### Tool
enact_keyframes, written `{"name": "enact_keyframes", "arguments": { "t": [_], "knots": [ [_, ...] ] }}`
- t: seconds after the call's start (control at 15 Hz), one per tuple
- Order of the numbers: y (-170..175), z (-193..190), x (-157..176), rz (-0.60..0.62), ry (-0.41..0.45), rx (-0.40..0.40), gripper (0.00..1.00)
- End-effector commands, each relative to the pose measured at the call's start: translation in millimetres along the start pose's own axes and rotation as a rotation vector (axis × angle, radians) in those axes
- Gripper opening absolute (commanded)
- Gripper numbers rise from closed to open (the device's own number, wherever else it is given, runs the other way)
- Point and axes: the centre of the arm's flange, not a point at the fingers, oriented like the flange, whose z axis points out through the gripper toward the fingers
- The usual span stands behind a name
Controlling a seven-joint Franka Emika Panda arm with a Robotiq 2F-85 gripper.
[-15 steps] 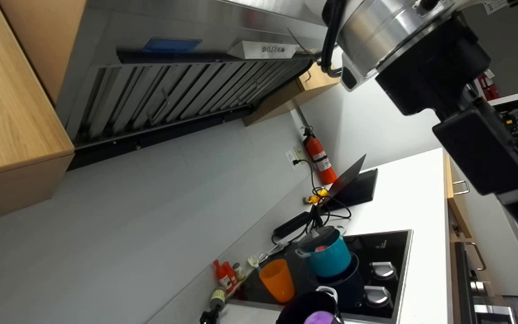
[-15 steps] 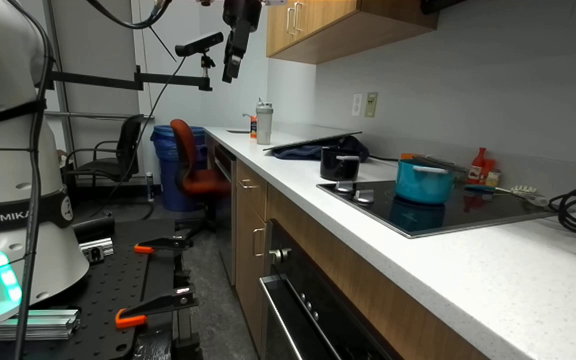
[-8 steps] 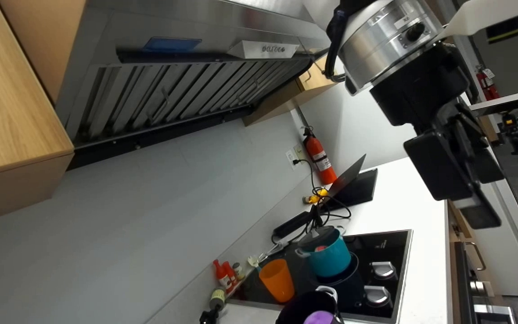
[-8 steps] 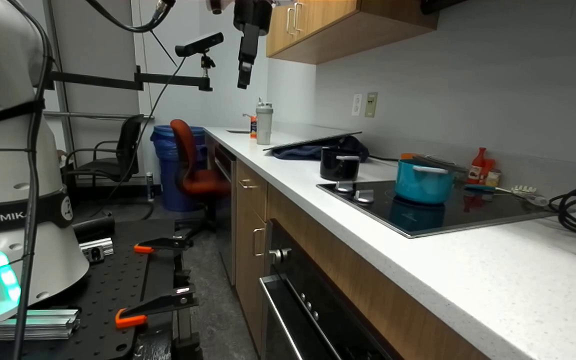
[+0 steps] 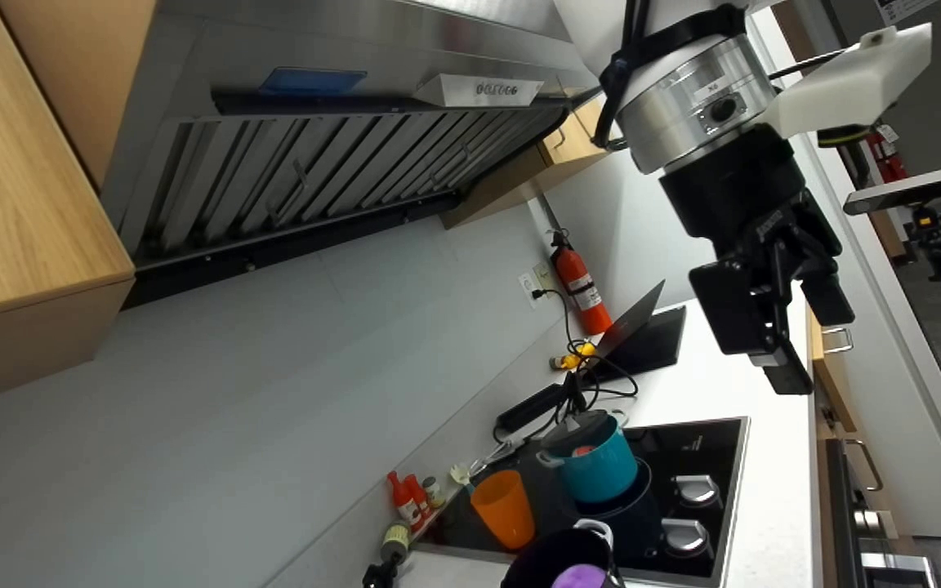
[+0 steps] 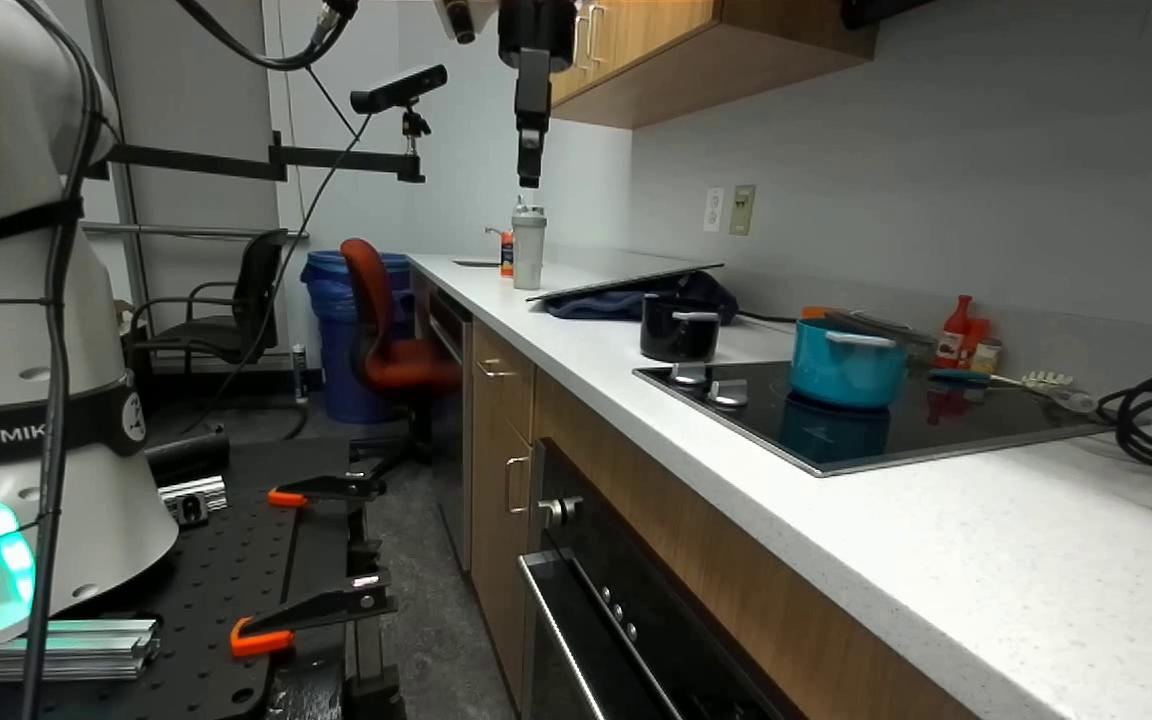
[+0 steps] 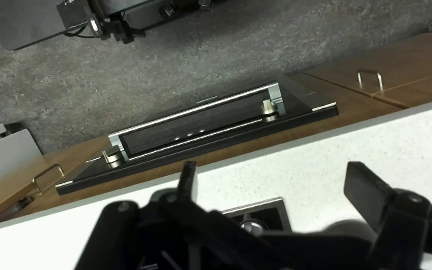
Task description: Knock the lid off the blue pot
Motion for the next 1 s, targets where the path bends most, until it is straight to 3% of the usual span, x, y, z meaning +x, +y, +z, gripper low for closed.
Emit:
{"name": "enact_keyframes", "arguments": {
  "t": [0.0, 0.07, 0.6, 0.93],
  "knots": [
    [3, 4, 16, 0.043, 0.028, -0.009, 1.00],
    [3, 3, 5, 0.013, 0.008, -0.003, 1.00],
    [2, 15, 8, 0.031, -0.018, -0.020, 1.00],
    [-2, 24, 28, 0.053, -0.023, -0.022, 1.00]
  ]
}}
